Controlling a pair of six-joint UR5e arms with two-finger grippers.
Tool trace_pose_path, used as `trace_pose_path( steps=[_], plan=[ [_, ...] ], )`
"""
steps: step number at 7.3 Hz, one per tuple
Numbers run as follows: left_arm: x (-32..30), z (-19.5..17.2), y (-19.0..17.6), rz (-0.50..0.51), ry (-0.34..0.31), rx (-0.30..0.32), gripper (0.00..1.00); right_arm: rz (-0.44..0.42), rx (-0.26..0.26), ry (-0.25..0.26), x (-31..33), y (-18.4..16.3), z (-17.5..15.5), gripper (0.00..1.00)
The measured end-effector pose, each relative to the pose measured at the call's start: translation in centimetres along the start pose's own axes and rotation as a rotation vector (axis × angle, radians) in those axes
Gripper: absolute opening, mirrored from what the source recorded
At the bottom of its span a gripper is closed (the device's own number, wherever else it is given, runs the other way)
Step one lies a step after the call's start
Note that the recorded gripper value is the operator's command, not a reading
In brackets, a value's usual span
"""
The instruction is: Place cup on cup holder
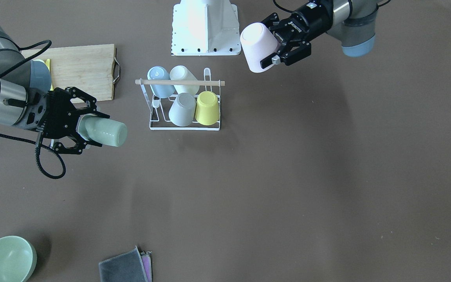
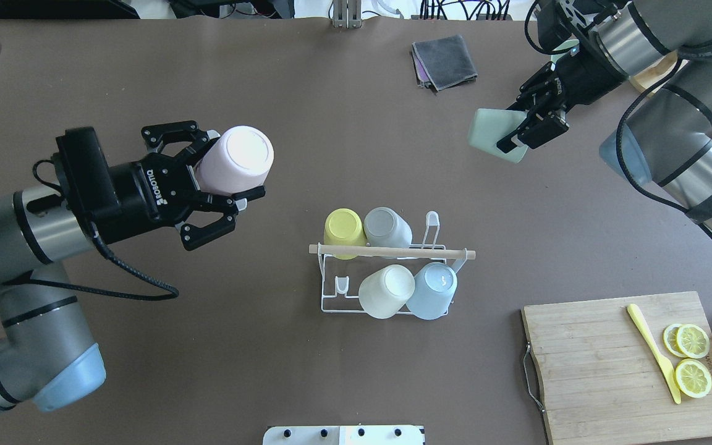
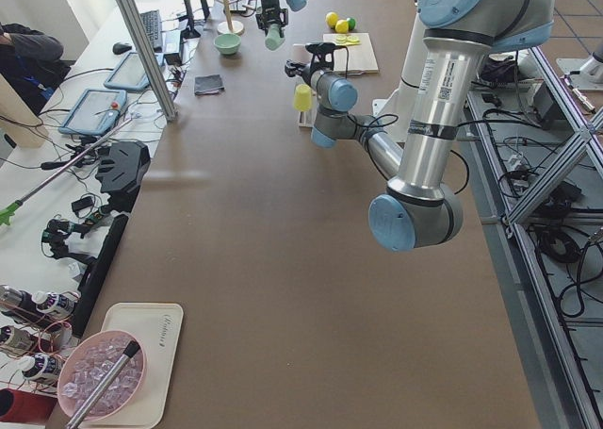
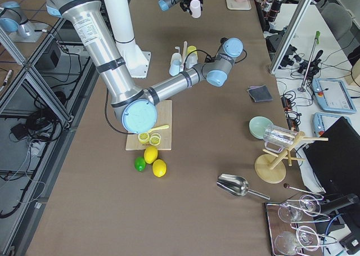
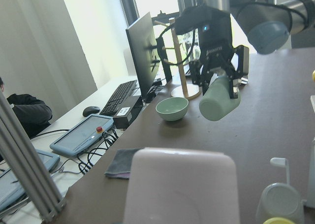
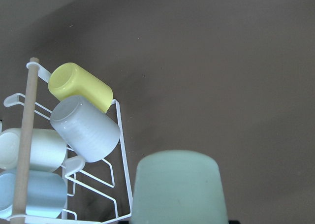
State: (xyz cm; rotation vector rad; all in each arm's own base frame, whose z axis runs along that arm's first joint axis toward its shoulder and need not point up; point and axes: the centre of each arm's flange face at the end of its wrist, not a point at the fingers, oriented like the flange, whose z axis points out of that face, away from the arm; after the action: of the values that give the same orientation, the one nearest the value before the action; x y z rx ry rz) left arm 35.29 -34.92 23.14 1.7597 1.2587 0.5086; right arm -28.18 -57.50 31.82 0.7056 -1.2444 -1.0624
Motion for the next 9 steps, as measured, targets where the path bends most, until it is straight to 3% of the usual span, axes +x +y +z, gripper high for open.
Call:
trace_pose_path(
  steps=[2, 4, 6, 9],
  plan=[
    [4.6, 1.0, 3.5, -0.067, 0.070, 0.103, 0.03, -0.013, -0.009, 0.000, 1.8, 1.8, 1.0, 0.17],
    [6.3, 3.7, 5.4, -0.084, 0.094, 0.120, 0.04, -0.130, 0.047, 0.033, 3.8, 4.3, 2.0, 0.17],
    [7.2, 6.2, 6.3, -0.087, 0.103, 0.111, 0.05, -0.206, 0.161, 0.117, 4.0, 5.5, 2.4, 0.17],
    [9.5, 8.3, 7.7, -0.065, 0.131, 0.089, 0.07, -0.172, 0.400, 0.198, 0.9, 2.7, 4.6, 0.17]
  ],
)
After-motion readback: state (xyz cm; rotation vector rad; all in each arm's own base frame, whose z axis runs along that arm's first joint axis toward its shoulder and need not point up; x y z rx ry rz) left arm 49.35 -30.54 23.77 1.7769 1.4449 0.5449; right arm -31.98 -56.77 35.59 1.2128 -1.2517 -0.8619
